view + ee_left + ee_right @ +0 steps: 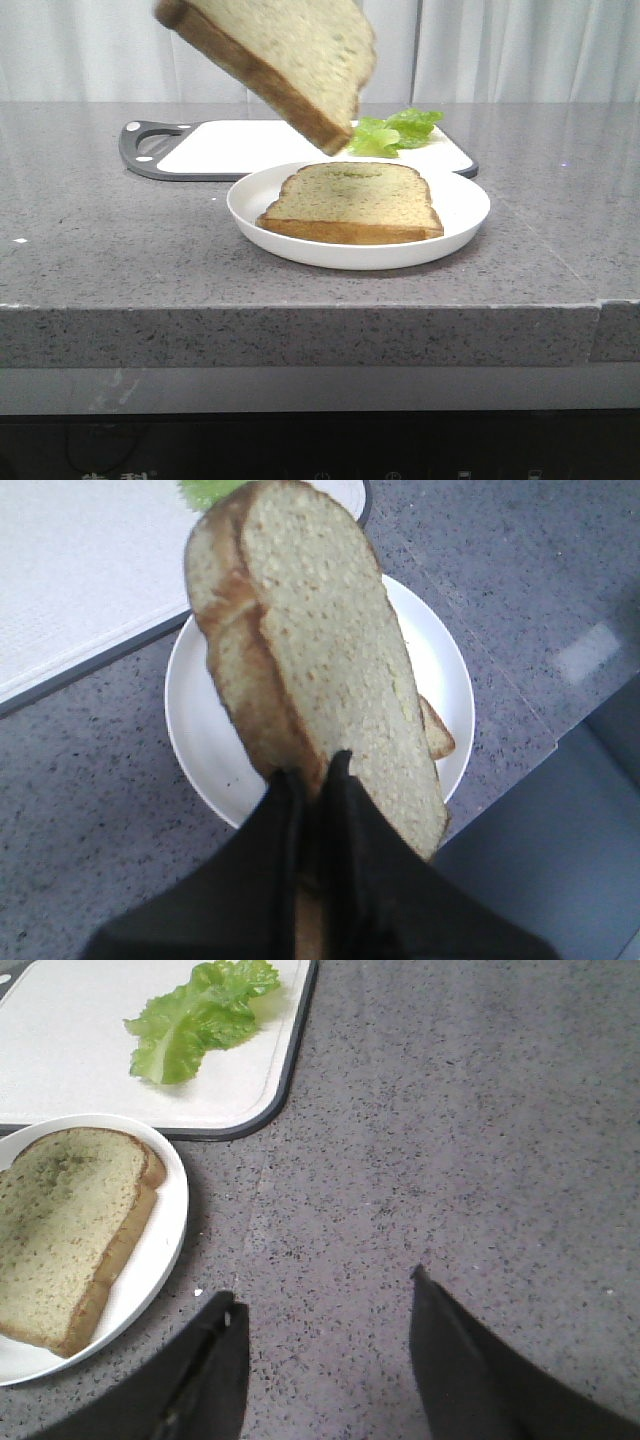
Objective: Left arm grabs bread, right arm adds lettuce
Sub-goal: 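Lift the top bread slice with the left gripper off the plate, then move the right gripper down over the lettuce leaf on the board, then grasp the lettuce leaf with the right gripper and lift it, then carry the lettuce over the bread slice and release it there, then withdraw the open right gripper away from the plate, then lower the held bread slice onto the lettuce with the left gripper and release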
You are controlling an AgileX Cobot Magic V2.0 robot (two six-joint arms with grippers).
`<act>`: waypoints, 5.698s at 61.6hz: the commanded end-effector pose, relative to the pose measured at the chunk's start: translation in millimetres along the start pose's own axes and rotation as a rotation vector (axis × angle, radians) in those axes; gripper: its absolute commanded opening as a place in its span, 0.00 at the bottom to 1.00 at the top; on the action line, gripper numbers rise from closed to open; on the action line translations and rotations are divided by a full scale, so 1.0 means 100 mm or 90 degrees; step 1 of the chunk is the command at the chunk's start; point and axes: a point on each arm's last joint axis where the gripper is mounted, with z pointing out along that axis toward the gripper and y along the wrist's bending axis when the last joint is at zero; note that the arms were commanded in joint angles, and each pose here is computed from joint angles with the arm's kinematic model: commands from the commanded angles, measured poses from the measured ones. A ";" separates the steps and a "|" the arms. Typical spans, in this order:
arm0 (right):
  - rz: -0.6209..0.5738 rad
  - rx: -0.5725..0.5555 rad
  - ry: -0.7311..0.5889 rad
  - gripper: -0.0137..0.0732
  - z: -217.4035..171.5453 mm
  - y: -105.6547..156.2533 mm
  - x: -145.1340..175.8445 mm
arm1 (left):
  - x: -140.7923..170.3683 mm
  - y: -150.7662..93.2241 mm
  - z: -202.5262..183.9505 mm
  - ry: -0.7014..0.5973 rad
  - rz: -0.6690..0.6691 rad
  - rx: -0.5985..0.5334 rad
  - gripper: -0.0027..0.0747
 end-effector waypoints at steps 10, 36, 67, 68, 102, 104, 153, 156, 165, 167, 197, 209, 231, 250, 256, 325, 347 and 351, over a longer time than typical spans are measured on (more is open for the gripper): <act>-0.003 -0.024 0.023 0.61 0.37 0.12 -0.46 | 0.28 0.21 -0.53 -0.117 -0.060 -0.047 0.01; 0.070 -0.112 0.131 0.61 1.48 0.28 -0.99 | 0.73 0.36 -0.84 -0.161 -0.121 -0.090 0.01; 0.135 -0.157 0.104 0.61 2.51 0.24 -1.31 | 0.75 0.36 -0.84 -0.158 -0.121 -0.089 0.01; 0.135 -0.156 0.103 0.61 2.53 0.24 -1.31 | 0.75 0.36 -0.84 -0.158 -0.121 -0.089 0.01; 0.162 -0.119 0.044 0.61 2.90 0.16 -1.23 | 0.75 0.36 -0.84 -0.157 -0.121 -0.089 0.01; 0.151 -0.122 0.043 0.61 2.91 0.18 -1.23 | 0.75 0.36 -0.84 -0.157 -0.121 -0.089 0.01; 0.132 -0.175 0.010 0.02 2.85 0.35 -1.30 | 0.76 0.36 -0.84 -0.153 -0.117 -0.096 0.01; 0.129 -0.182 0.010 0.02 2.80 0.36 -1.33 | 0.76 0.37 -0.84 -0.154 -0.117 -0.097 0.01; 0.103 -0.212 -0.001 0.02 2.49 0.45 -1.49 | 0.75 0.37 -0.84 -0.159 -0.113 -0.102 0.01; 0.096 -0.219 -0.005 0.02 2.41 0.47 -1.52 | 0.75 0.38 -0.84 -0.160 -0.113 -0.103 0.01; 0.079 -0.280 -0.055 0.02 0.95 0.53 -1.05 | 0.75 0.38 -0.85 -0.163 -0.108 -0.110 0.01; 0.166 -0.392 -0.015 0.02 0.99 0.60 -0.71 | 0.75 0.38 -0.85 -0.163 -0.108 -0.110 0.01; 0.291 -0.492 0.045 0.02 1.37 0.59 -0.24 | 0.74 0.39 -0.84 -0.174 -0.108 -0.112 0.01; 0.307 -0.491 0.127 0.06 1.70 0.56 0.00 | 0.74 0.39 -0.84 -0.175 -0.106 -0.115 0.01; 0.292 -0.489 0.133 0.21 1.70 0.56 0.02 | 0.74 0.40 -0.84 -0.175 -0.105 -0.116 0.01; -0.075 -0.128 0.143 0.60 0.02 0.16 -0.16 | -0.10 0.62 -0.31 -0.160 -0.104 -0.017 0.01; -0.086 -0.117 0.123 0.60 -0.17 0.17 -0.15 | -0.29 0.41 0.08 -0.159 -0.103 0.270 0.01; -0.086 -0.117 0.122 0.60 -0.17 0.17 -0.16 | -0.29 0.39 0.17 -0.142 -0.110 0.292 0.01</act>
